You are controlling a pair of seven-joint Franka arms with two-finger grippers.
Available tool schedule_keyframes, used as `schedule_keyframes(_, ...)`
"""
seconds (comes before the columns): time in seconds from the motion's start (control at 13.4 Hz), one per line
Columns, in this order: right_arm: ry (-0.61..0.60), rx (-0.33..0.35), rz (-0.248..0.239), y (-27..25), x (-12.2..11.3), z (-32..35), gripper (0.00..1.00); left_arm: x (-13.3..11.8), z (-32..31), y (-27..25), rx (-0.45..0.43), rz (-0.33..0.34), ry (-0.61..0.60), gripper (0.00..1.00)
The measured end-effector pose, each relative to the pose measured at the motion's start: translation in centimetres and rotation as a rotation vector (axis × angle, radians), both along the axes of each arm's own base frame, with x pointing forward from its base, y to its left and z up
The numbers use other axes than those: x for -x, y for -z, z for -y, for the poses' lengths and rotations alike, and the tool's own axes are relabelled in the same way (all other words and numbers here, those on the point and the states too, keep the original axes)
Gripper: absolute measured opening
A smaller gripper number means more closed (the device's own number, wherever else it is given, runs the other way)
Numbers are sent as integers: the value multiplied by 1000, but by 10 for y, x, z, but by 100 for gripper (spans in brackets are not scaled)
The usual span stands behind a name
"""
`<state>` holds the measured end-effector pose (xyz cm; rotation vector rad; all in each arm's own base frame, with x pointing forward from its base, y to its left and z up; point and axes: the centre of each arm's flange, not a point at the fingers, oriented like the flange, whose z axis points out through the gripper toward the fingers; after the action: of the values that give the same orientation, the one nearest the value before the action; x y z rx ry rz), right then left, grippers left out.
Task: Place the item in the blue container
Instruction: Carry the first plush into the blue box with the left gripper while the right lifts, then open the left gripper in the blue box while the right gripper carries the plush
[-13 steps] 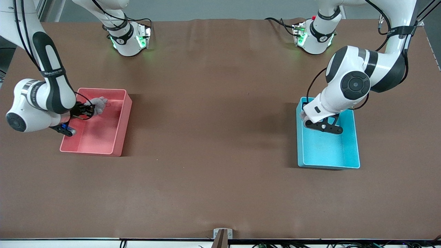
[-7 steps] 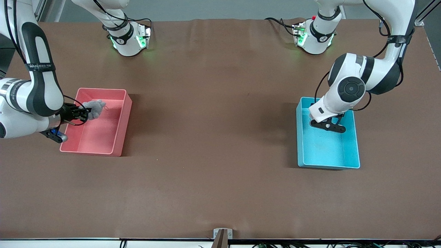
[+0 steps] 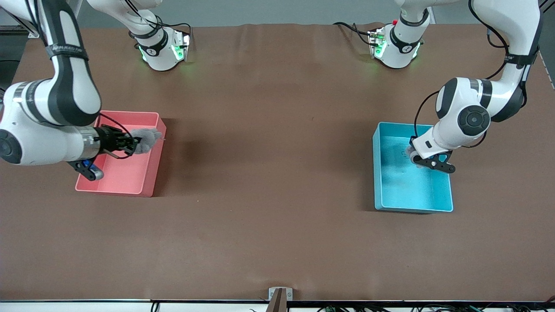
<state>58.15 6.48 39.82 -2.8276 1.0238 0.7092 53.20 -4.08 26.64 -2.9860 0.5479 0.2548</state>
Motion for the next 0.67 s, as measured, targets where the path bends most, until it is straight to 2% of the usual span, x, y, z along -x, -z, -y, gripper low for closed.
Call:
schedule_keyframes(0.15, 68, 48, 38, -4, 0, -56, 12, -2, -5, 17, 16, 0, 10, 18)
schedule_keyframes(0.3, 129, 95, 96, -7, 9, -134, 12, -4, -8, 30, 14, 1, 38, 18)
schedule_keyframes(0.52, 207, 119, 185, 2, 37, -241, 12, -7, -19, 38, 7, 7, 47, 18)
schedule_keyframes(0.67, 264, 119, 229, 19, 50, -288, 12, -9, -22, 39, 9, 8, 43, 18)
